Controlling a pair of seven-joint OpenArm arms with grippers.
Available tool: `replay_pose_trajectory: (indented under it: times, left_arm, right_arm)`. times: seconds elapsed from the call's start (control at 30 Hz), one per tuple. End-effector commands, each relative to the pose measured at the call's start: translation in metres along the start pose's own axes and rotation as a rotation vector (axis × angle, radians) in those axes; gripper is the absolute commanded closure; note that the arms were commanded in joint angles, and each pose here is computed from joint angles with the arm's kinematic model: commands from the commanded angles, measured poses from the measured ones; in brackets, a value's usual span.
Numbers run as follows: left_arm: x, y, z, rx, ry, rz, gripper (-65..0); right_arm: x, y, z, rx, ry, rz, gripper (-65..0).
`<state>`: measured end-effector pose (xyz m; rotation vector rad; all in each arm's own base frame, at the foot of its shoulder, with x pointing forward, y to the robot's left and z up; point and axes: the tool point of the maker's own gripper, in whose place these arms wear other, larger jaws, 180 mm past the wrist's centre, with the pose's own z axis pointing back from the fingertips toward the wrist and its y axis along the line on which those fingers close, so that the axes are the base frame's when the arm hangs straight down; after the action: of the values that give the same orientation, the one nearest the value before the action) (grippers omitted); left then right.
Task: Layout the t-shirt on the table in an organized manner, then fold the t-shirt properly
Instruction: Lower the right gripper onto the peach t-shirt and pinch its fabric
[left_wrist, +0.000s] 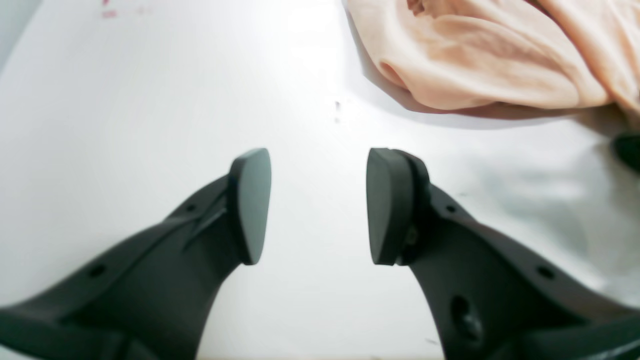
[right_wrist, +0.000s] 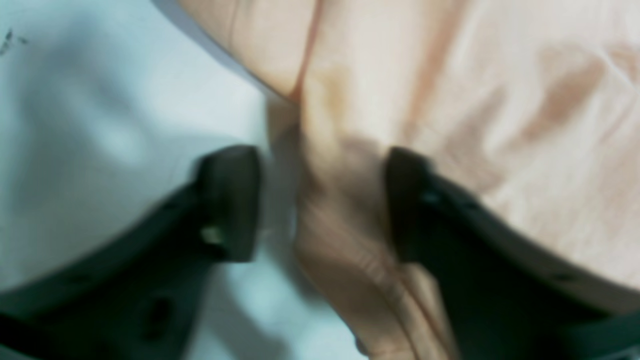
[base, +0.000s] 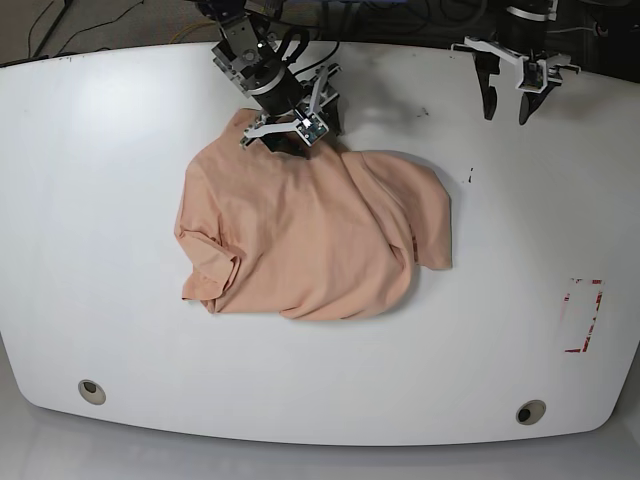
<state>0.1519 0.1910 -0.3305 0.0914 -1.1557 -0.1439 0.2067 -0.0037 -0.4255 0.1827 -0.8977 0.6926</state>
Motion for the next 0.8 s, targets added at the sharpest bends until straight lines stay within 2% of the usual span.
replay_pose_trajectory:
  times: [0.0, 0.03, 0.07, 0.1, 0.23, 0.37, 0.5, 0.77]
  left_arm:
    - [0.008, 0.001, 0.002, -0.002, -0.030, -0.007, -29.2]
    - [0.008, 0.001, 0.002, -0.002, -0.030, -0.008, -29.2]
    - [0.009, 0.001, 0.002, -0.002, -0.031, -0.006, -29.2]
    - [0.009, 0.001, 0.002, -0.002, -0.031, -0.006, -29.2]
    - [0.009, 0.001, 0.001, -0.002, -0.033, -0.006, -29.2]
    - [0.012, 0.002, -0.002, 0.002, -0.045, -0.007, -29.2]
    - [0.016, 0.002, -0.007, 0.006, -0.058, -0.007, -29.2]
    - [0.011, 0.003, -0.017, 0.011, -0.008, 0.003, -29.2]
  right_arm:
    - [0.004, -0.002, 0.001, -0.009, -0.013, 0.000, -15.7]
    - [0.004, -0.002, 0.001, -0.009, -0.013, 0.000, -11.3]
    - [0.005, -0.002, 0.001, -0.009, -0.015, 0.000, -4.1]
    - [0.005, -0.002, 0.001, -0.009, -0.015, 0.000, -0.6]
    - [0.006, -0.002, 0.003, -0.010, -0.020, 0.000, -1.9]
    - [0.020, -0.005, 0.009, -0.023, -0.056, 0.003, 0.0]
    - [0.036, -0.007, 0.025, -0.042, -0.101, -0.004, 0.0]
    - [0.073, -0.015, 0.058, -0.090, -0.207, -0.001, 0.0]
